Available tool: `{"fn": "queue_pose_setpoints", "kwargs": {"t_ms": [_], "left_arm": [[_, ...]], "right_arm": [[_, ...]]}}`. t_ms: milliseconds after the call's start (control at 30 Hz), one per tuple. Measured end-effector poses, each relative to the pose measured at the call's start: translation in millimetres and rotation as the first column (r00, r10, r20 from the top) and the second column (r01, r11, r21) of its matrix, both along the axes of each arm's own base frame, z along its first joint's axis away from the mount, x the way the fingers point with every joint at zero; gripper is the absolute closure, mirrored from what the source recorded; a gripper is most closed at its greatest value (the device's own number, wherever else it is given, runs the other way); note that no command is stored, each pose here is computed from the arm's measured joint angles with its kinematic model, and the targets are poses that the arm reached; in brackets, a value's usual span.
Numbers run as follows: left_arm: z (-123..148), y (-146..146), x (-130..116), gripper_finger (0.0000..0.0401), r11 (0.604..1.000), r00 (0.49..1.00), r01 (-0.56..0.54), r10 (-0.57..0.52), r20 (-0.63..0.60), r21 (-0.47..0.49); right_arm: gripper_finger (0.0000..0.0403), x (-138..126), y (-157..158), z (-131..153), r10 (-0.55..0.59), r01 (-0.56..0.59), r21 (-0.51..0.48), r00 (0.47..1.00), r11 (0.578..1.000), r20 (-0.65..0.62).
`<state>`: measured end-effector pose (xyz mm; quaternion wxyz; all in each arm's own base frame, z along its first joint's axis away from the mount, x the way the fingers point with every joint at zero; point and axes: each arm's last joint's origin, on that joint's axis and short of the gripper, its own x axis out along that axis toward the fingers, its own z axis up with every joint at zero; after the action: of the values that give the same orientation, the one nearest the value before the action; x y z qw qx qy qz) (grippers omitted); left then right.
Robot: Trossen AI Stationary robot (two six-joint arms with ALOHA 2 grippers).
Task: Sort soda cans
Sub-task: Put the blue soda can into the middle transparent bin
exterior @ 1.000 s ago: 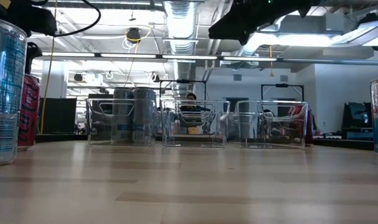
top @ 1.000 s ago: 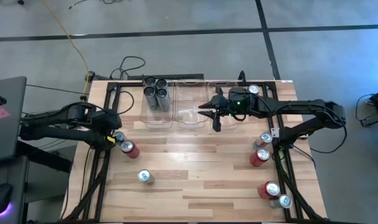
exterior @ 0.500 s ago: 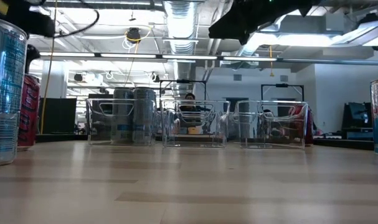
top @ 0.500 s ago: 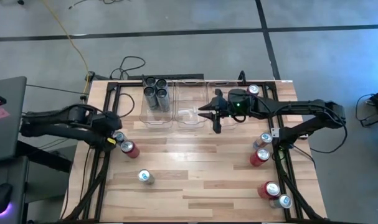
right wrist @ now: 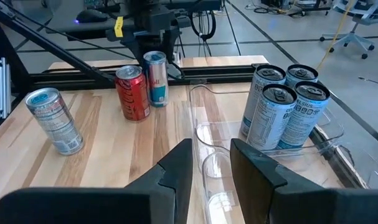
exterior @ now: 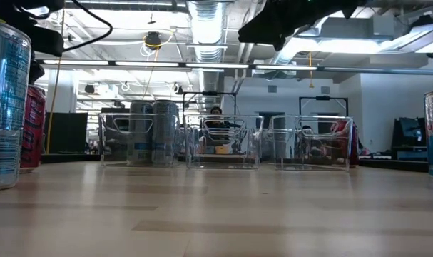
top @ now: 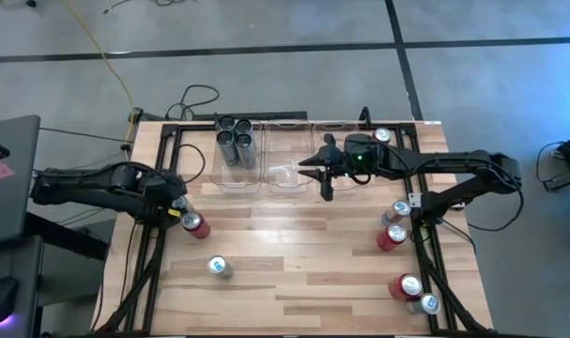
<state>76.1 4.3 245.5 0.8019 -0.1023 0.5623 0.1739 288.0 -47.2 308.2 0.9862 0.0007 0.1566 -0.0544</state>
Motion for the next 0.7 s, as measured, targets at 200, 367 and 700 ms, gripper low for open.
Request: {"fn": "queue_pose_setpoints", "kwargs": {"t_ms": [200, 367, 700], "left_arm": [[1.6, 1.1, 5.9, 0.0115, 0.997, 0.996, -0.072, 0.071, 0.060, 0.015], [2.9, 1.7, 17.2, 0.0140, 0.996, 0.989, -0.091, 0.087, 0.120, 0.026], [-2.1, 1.1, 30.4, 0.0167, 0.998, 0.998, -0.057, 0.056, 0.035, 0.028]], "right_arm": [[0.0276, 0.9, -0.1, 2.9, 0.000, 0.000, -0.005, 1.000, 1.000, 0.031], [0.0276, 2.1, 1.0, 6.3, 0.002, -0.002, -0.004, 0.998, 1.000, 0.068], [0.0276, 2.7, 6.2, 5.8, 0.020, -0.020, -0.004, 0.998, 1.000, 0.062]]}}
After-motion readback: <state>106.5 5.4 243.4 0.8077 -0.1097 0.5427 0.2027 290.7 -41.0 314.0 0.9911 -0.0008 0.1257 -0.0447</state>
